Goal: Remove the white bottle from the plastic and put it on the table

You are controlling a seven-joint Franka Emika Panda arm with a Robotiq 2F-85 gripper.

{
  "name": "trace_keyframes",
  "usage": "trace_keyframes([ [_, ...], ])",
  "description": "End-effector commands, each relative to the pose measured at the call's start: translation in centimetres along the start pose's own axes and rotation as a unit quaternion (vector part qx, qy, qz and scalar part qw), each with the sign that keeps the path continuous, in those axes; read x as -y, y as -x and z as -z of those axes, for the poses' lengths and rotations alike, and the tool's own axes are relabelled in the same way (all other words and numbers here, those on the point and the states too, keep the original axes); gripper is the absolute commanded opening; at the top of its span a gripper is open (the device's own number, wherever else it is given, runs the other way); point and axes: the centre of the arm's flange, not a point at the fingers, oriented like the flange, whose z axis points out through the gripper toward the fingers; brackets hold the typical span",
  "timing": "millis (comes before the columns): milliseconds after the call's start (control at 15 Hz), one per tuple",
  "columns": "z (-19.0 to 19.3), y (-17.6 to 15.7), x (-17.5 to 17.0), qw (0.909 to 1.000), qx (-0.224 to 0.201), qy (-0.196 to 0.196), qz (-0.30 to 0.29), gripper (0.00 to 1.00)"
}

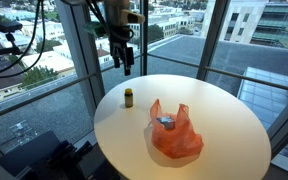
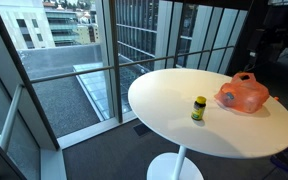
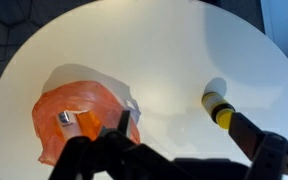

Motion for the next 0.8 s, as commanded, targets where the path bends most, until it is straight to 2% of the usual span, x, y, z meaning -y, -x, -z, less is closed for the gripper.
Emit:
trace_keyframes([
  [0, 0.1, -4.3, -0.9, 0.9995, -0.008, 0.007, -0.031, 1.00],
  [333, -2.3, -8.0, -4.1, 0.9972, -0.008, 0.002, -0.075, 1.00],
  [733, -5.9, -10.3, -8.3, 0.9924, -0.007, 0.003, -0.123, 1.00],
])
